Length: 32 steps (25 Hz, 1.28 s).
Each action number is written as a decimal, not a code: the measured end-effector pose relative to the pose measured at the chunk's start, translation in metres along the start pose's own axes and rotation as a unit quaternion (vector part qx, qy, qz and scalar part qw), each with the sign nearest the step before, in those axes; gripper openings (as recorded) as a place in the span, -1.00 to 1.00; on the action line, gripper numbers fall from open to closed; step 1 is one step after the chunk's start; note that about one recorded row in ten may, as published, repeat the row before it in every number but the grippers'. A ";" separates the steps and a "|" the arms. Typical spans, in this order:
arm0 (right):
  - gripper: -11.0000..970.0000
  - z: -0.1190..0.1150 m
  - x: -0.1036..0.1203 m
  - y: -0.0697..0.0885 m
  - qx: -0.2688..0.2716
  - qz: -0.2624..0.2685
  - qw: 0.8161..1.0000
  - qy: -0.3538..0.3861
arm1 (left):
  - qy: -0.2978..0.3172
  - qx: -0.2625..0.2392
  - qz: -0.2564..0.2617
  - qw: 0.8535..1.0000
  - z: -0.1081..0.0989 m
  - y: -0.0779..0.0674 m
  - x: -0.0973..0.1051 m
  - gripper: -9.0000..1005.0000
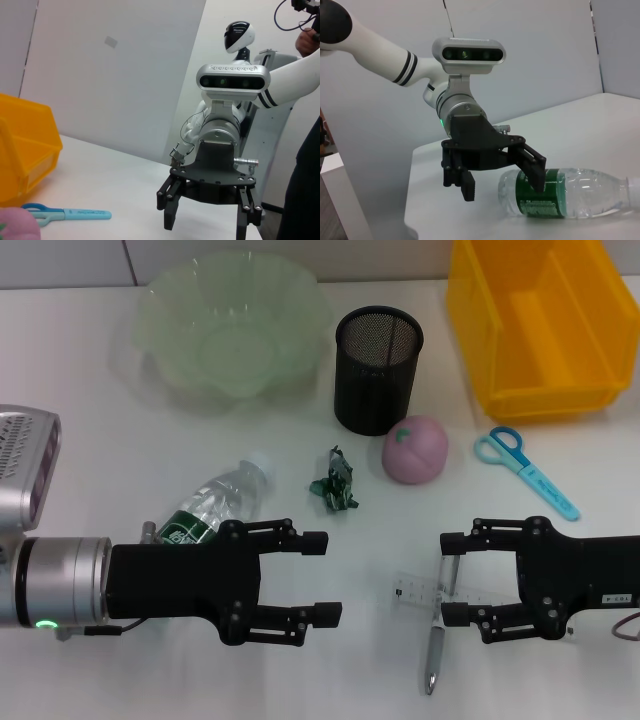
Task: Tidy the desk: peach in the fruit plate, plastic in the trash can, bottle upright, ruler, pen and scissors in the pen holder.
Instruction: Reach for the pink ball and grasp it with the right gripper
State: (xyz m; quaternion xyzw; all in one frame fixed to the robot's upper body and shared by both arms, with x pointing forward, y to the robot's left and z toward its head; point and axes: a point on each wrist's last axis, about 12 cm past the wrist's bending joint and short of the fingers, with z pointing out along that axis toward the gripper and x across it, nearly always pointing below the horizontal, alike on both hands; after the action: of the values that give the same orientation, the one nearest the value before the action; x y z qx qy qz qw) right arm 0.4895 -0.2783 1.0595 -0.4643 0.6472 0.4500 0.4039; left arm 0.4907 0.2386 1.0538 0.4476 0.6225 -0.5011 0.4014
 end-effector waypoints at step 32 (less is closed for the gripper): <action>0.60 -0.013 -0.058 -0.034 0.026 0.053 0.993 0.098 | 0.000 0.001 0.002 1.000 0.001 0.000 0.000 0.59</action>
State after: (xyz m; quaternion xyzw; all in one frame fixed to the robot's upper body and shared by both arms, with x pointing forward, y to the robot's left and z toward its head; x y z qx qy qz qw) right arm 0.5352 -0.2828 1.1106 -0.4605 0.7188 0.4060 0.3263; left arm 0.4911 0.2377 1.0541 0.4492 0.6208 -0.5010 0.4023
